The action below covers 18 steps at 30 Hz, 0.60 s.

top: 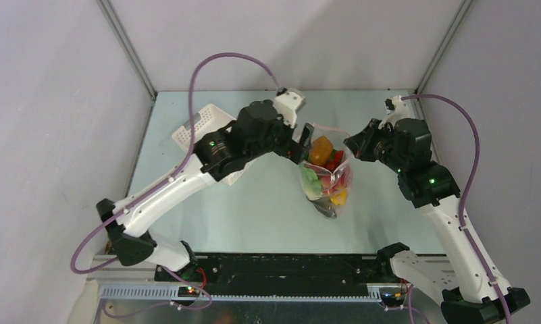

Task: Place the food in the zip-top bag and seal the zipper
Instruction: Place the fake vegetable in the zipper food storage bag, then pick up the fake vegetable from the bin.

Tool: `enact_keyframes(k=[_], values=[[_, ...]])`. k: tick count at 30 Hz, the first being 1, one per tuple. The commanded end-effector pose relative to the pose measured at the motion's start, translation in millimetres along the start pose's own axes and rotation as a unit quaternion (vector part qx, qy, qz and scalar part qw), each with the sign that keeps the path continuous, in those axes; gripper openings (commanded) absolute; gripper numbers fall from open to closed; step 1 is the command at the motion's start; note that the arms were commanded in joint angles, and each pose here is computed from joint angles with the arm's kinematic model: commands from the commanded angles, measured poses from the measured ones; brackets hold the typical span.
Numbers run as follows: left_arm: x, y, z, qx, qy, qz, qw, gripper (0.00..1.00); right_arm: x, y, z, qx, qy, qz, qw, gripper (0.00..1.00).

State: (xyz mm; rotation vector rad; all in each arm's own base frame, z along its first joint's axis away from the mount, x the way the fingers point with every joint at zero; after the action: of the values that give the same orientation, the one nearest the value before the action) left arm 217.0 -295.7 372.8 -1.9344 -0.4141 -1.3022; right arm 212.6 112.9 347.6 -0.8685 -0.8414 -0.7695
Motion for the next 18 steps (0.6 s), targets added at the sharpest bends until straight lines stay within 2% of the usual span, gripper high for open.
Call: enact_keyframes(k=[1, 5, 11, 13, 18], values=[[12.3, -13.5, 51.6, 0.107, -0.096, -0.088, 0.986, 1.00, 20.0, -6.5, 8.5, 0.014, -0.012, -0.033, 0.999, 0.00], [0.3, -15.2, 110.7, 0.197, -0.192, -0.100, 0.956, 1.00, 18.6, -4.9, 7.6, 0.012, -0.014, -0.028, 0.999, 0.00], [-27.9, -6.7, 188.0, 0.321, -0.272, -0.078, 0.904, 1.00, 17.9, -2.1, 6.0, 0.008, -0.015, -0.025, 1.000, 0.00], [-39.9, -0.4, 213.2, 0.362, -0.289, -0.070, 0.883, 1.00, 16.9, -1.6, 5.4, 0.006, -0.016, -0.022, 1.000, 0.00], [-73.7, 18.9, 276.4, 0.483, -0.324, -0.040, 0.813, 1.00, 13.2, 0.7, 2.5, -0.002, -0.018, -0.011, 1.000, 0.00]])
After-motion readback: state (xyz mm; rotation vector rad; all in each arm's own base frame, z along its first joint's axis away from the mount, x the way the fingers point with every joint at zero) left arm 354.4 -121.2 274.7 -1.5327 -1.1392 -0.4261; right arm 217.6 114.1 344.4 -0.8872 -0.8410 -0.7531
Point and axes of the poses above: each gripper's point midway between its finger pads, its own y axis out along the fingers, its own z axis along the line the jaws close on, x = y × z, the point moved 7 cm from there along -y, back along the fingers, and after that the axes turned 8 degrees about -y, right-handed, at the moved point
